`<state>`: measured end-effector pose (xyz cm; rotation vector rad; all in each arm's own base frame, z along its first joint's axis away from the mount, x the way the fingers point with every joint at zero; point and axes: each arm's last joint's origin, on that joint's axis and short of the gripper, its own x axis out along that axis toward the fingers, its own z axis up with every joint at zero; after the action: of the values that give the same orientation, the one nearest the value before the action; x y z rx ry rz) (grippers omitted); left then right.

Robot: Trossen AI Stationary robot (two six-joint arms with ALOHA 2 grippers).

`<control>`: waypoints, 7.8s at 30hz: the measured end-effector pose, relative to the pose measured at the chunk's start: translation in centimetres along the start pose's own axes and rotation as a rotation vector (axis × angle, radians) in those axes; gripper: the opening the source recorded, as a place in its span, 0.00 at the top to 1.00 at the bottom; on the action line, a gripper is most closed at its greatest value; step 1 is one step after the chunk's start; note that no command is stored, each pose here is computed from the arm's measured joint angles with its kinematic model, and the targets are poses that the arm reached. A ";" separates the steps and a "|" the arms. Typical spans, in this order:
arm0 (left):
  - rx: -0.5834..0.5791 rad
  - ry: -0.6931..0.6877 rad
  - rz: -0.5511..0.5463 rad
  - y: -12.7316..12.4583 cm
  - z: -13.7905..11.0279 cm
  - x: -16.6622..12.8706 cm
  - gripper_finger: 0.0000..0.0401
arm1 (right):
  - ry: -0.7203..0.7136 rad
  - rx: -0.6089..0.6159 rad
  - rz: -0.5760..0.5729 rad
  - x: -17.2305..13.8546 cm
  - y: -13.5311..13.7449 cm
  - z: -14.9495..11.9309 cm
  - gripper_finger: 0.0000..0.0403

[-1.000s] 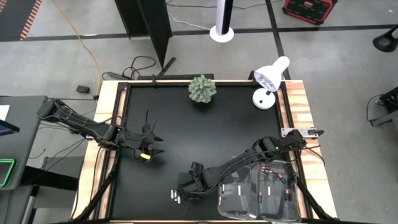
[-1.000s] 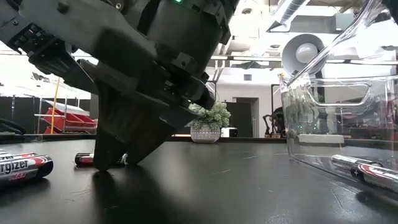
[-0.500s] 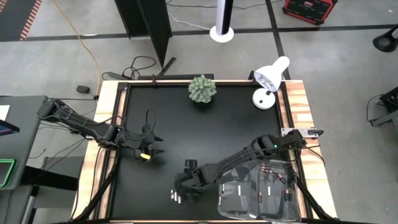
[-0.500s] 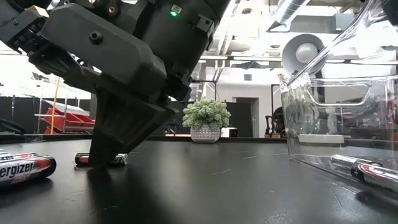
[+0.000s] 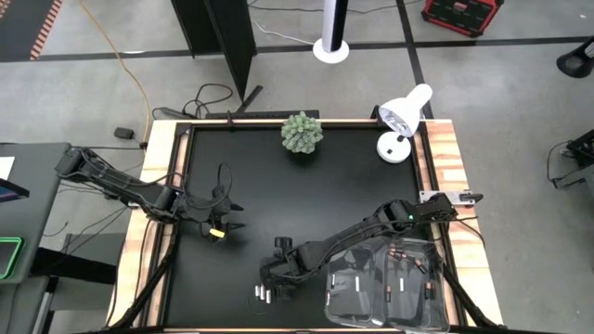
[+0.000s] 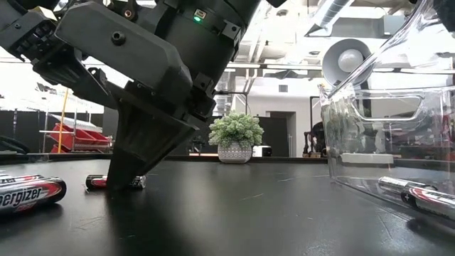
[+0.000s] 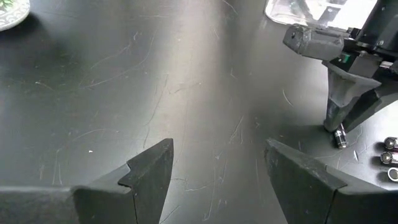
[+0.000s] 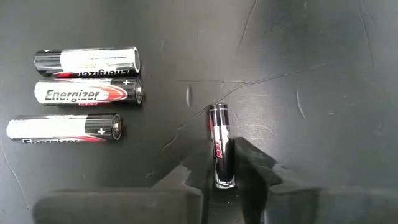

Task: Sort batteries
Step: Put the silver battery into the left transparent bin

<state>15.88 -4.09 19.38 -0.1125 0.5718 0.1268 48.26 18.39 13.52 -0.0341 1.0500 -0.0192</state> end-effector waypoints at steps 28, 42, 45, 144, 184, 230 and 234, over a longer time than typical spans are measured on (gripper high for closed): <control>0.000 0.000 0.000 0.0 0.0 0.0 0.38 | 0.014 0.024 0.054 -0.1 0.5 -0.1 0.90; -0.002 0.000 0.000 0.0 0.0 0.0 0.38 | 0.034 0.033 0.046 0.0 0.1 -0.2 0.83; -0.002 0.000 0.000 0.0 0.0 0.0 0.38 | 0.036 0.032 0.046 0.0 0.1 -0.2 0.86; 0.012 0.022 0.007 0.1 -0.2 0.0 0.38 | -0.370 -0.357 -0.154 -25.8 3.8 3.6 0.93; -0.018 0.015 0.005 0.1 -0.2 0.0 0.38 | 0.124 0.521 -0.215 -16.5 9.9 -10.3 0.82; 0.011 0.019 0.007 0.1 -0.2 0.0 0.38 | -0.152 0.274 0.056 -5.8 6.3 -0.3 0.40; 0.012 0.021 0.007 0.1 -0.2 0.0 0.38 | -0.172 0.281 0.067 -4.6 6.6 -0.3 0.40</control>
<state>15.76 -4.04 19.19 -0.1004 0.5938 0.1295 45.67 25.11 17.14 0.2503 0.8683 -0.1018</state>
